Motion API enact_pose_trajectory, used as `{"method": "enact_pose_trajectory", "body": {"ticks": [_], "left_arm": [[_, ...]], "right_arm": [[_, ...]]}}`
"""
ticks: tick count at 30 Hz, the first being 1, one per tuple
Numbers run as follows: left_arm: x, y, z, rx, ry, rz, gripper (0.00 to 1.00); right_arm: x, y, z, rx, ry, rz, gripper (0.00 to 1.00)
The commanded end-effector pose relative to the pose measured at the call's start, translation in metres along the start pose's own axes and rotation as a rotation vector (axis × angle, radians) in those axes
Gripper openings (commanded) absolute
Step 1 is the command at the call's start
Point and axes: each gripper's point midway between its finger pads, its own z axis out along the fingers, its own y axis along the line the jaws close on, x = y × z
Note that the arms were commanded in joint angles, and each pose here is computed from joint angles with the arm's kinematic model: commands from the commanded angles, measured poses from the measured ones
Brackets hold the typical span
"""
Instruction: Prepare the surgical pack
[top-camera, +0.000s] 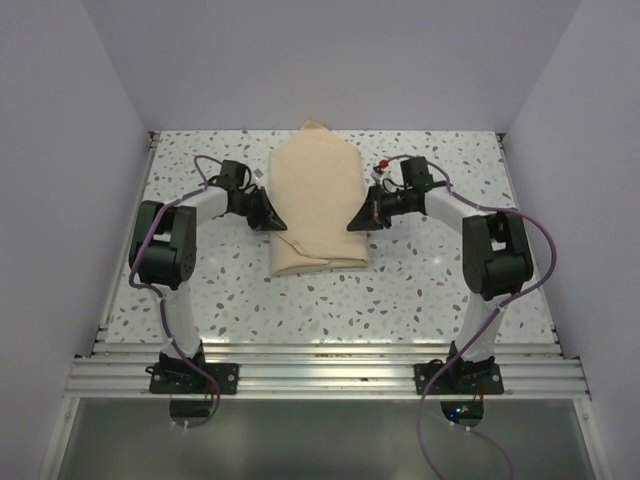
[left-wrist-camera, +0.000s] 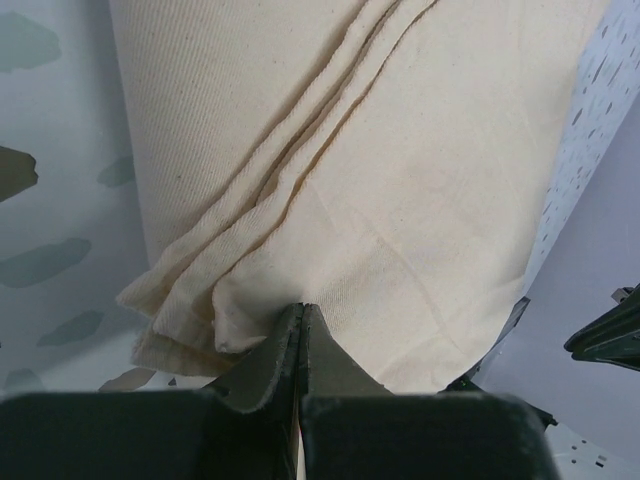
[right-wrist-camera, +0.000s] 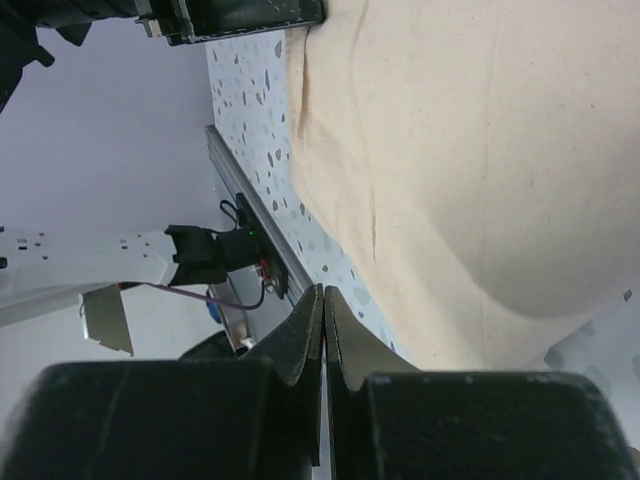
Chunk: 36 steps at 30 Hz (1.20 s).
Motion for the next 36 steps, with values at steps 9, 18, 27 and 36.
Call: {"method": "enact_pose_trajectory", "body": {"ticks": [9, 18, 27, 36], "left_arm": [[0.000, 0.019, 0.000, -0.074, 0.007, 0.014, 0.00], [0.001, 0.020, 0.001, -0.075, 0.011, 0.014, 0.00], [-0.004, 0.014, -0.004, -0.070, -0.002, 0.021, 0.00], [-0.004, 0.015, -0.005, -0.076, -0.003, 0.031, 0.01]], "right_arm": [[0.049, -0.072, -0.011, 0.159, 0.043, 0.106, 0.00], [0.026, -0.071, -0.048, 0.257, -0.057, 0.113, 0.00], [-0.018, -0.020, -0.035, 0.140, -0.112, 0.047, 0.00], [-0.003, -0.078, 0.003, 0.115, -0.059, 0.169, 0.00]]}}
